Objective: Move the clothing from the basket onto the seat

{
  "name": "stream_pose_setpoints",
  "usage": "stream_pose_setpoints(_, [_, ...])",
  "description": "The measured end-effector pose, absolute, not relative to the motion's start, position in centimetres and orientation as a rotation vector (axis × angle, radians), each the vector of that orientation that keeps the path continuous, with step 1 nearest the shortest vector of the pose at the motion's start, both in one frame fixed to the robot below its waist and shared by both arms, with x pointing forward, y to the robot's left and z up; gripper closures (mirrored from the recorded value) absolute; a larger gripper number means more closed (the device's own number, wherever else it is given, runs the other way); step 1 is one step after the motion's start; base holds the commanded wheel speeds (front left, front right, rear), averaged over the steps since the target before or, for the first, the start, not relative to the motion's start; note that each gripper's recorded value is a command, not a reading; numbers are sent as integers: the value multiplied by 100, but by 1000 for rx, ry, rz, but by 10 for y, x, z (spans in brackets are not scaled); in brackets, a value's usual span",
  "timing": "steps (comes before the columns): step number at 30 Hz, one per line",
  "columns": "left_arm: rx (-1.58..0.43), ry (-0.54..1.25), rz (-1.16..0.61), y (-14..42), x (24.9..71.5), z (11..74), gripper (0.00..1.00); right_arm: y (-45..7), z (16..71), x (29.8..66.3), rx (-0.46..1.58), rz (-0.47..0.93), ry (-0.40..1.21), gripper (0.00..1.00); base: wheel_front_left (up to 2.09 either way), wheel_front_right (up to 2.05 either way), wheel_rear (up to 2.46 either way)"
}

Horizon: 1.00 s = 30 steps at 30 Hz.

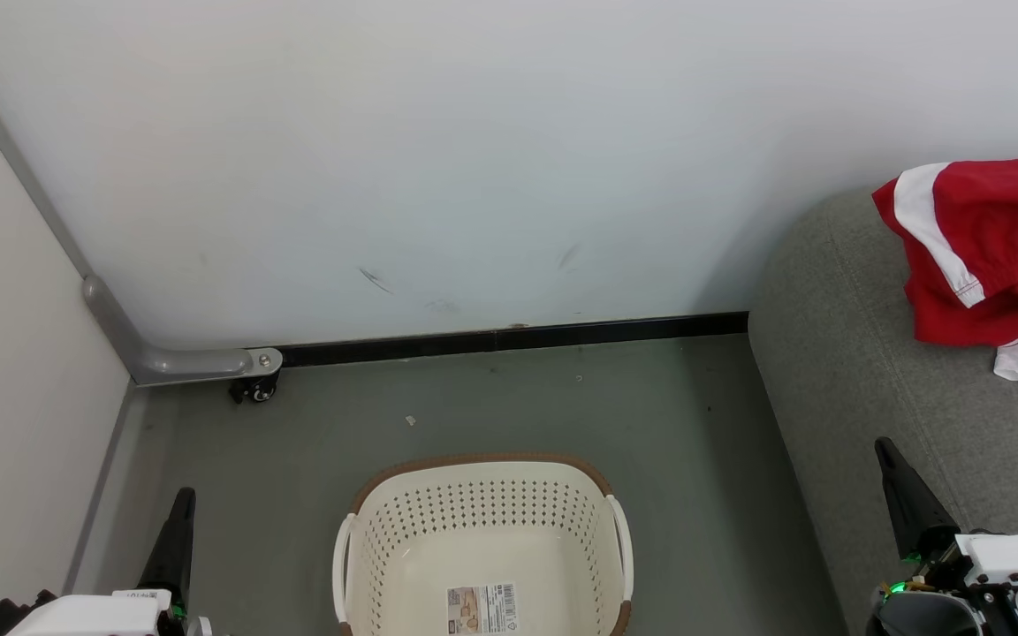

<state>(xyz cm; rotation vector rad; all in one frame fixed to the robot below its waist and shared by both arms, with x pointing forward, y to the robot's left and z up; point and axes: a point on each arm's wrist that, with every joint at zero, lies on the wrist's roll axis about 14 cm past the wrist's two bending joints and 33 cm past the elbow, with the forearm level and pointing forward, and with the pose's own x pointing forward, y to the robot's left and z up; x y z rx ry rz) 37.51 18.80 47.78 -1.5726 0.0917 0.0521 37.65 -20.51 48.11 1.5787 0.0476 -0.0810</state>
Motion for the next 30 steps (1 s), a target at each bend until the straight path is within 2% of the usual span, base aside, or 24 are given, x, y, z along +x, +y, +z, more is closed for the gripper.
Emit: stream_pose_setpoints(30, [-1573,92,52,188,375,478,100,-204,482,377,1578,-78,47,100,0,0,0])
